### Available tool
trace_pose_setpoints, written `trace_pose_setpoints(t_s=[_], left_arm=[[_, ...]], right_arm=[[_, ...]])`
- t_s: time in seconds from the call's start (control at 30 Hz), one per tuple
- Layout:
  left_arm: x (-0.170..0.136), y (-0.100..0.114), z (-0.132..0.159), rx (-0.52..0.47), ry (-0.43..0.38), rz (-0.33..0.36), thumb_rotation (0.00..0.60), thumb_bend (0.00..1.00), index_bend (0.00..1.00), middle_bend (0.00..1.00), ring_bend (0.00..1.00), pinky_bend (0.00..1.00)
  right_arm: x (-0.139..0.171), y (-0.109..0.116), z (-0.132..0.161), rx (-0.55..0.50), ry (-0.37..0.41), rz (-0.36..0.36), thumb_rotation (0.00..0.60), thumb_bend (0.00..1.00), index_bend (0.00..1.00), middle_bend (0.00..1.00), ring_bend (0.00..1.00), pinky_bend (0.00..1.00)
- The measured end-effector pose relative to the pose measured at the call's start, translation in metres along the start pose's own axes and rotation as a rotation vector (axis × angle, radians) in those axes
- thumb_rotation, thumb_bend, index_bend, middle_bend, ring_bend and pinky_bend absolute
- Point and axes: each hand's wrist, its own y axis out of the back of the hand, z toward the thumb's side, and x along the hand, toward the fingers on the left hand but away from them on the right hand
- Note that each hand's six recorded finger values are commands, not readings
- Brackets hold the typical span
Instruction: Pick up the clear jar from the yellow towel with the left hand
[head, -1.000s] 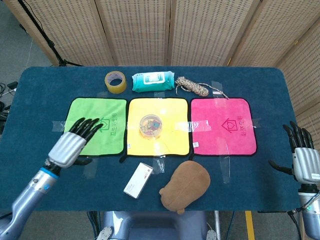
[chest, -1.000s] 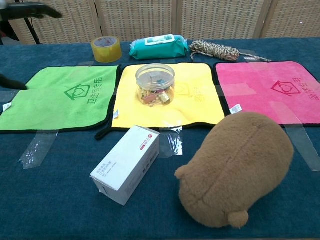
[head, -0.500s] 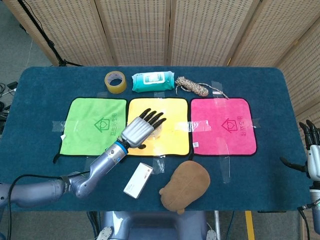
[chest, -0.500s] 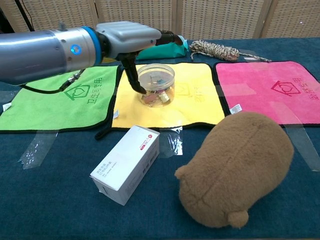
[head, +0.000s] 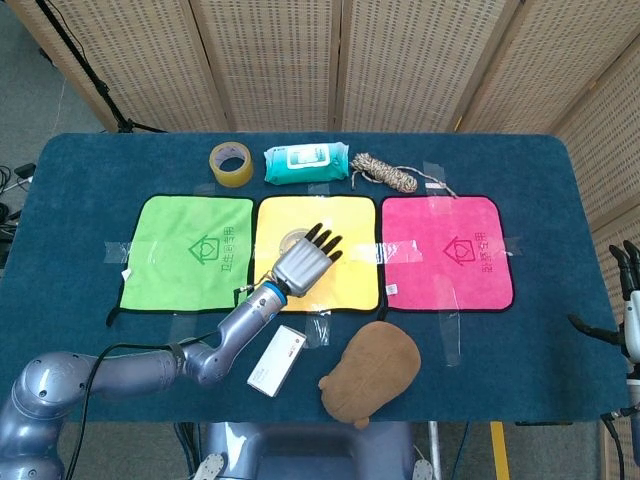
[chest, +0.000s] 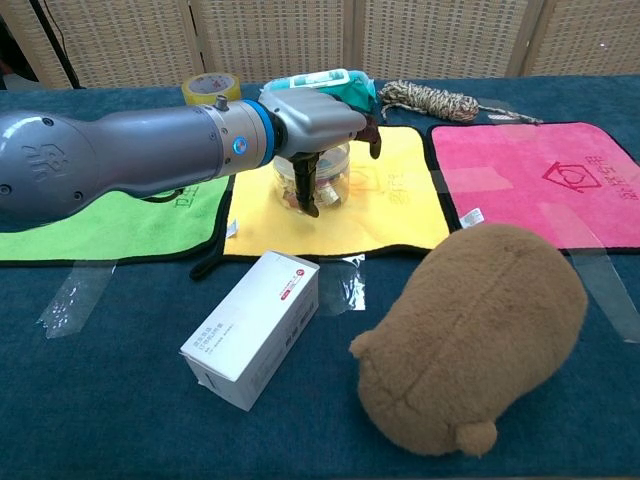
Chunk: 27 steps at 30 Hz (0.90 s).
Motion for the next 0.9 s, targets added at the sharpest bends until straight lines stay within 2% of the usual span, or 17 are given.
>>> trace_pose_setpoints(t_s=[0.23,0.37,0.47,0.9], left_arm=[[0.006,-0.011,-0.006,0.058,0.023,-0.027,0.600,0.00,0.32,0.24,0.22,0.06],[0.003,-0.017,-0.014,0.057,0.041,-0.037,0.600,0.00,0.39,0.31,0.27,0.08],[-0.001,-0.020,-0.023,0.053,0.055,-0.042,0.600,0.00,0.39,0.31,0.27,0.08],[-0.041,-0.045,-0.097,0.109,0.161,-0.079,0.600,0.00,0.39,0.31,0.27,0.08]], right_arm=[[0.000,-0.001,-0.002,-0.005,-0.005,0.005,0.600,0.00,0.00,0.00,0.00,0.00],[-0.001,-0.002,-0.001,-0.006,-0.004,0.011,0.600,0.00,0.00,0.00,0.00,0.00],[-0.001,-0.003,-0.001,-0.007,-0.001,0.013,0.600,0.00,0.00,0.00,0.00,0.00],[0.001,-0.006,0.005,-0.010,0.013,0.022,0.600,0.00,0.00,0.00,0.00,0.00]])
